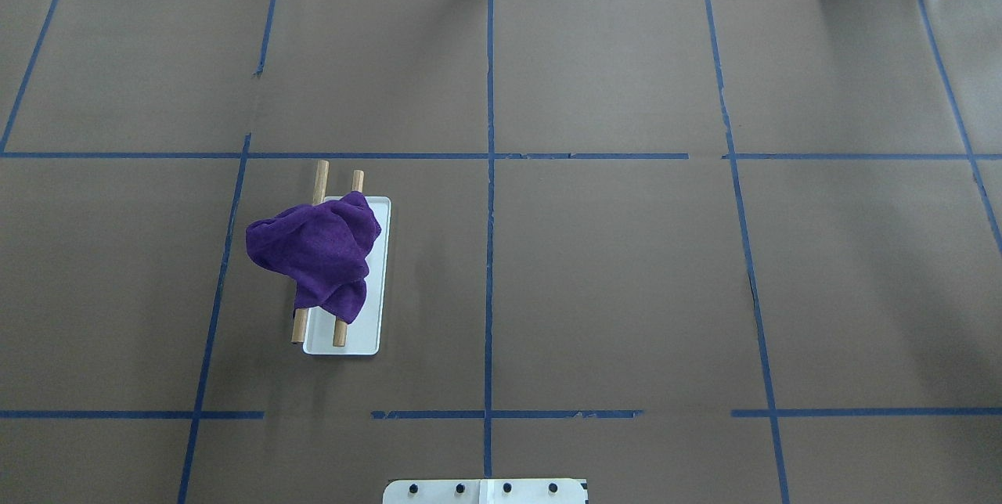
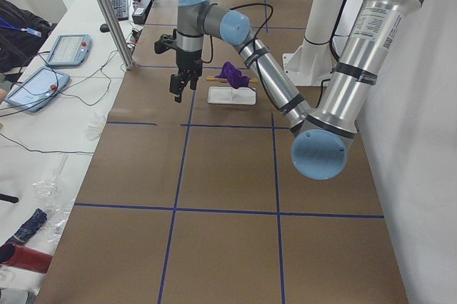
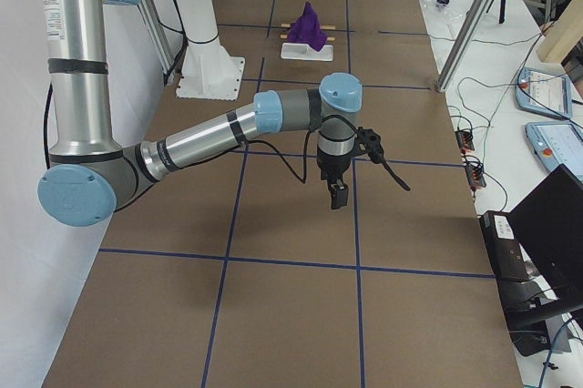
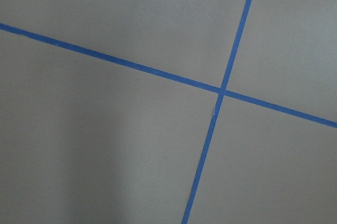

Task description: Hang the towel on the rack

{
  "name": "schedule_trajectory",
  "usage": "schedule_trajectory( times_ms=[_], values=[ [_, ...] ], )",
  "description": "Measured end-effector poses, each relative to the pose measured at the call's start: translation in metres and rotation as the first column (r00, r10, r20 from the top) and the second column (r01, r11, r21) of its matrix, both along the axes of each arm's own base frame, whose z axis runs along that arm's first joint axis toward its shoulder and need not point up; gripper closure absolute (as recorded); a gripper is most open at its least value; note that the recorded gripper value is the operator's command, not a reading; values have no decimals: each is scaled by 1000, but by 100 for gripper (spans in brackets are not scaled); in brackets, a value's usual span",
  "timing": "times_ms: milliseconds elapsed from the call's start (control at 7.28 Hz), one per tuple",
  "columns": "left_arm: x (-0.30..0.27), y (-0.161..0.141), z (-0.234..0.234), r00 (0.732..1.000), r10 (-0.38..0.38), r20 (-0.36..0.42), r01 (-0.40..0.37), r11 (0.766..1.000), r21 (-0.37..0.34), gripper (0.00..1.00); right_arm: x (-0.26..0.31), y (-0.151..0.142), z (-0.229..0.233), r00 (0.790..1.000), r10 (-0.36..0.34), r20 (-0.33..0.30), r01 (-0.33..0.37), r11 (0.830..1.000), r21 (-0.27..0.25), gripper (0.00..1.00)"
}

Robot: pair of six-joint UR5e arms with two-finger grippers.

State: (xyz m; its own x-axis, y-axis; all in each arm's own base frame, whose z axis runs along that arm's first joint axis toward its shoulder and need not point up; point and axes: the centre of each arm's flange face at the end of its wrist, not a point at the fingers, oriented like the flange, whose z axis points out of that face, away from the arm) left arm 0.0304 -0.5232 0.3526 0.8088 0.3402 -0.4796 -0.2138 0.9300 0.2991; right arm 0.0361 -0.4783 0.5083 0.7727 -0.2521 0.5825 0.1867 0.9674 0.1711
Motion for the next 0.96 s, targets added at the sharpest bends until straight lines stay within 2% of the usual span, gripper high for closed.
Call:
schedule_trajectory(
  times_ms=[275, 549, 687, 962],
  values=[
    [-51, 1, 110, 997, 3, -72, -11, 994, -109, 0, 4, -2, 20, 1000, 11, 4, -11, 999, -45, 0],
    [-66, 16, 211, 995, -9, -103, -8, 986, -164, 0, 18, 3, 34, 995, 54, 79, -47, 995, -90, 0],
    [-75, 22, 244, 992, -28, -122, 5, 982, -186, 0, 27, 5, 42, 989, 83, 124, -68, 991, -119, 0],
    [-88, 27, 271, 988, -61, -142, 29, 976, -216, 0, 38, 9, 53, 981, 116, 155, -93, 984, -149, 0]
  ],
)
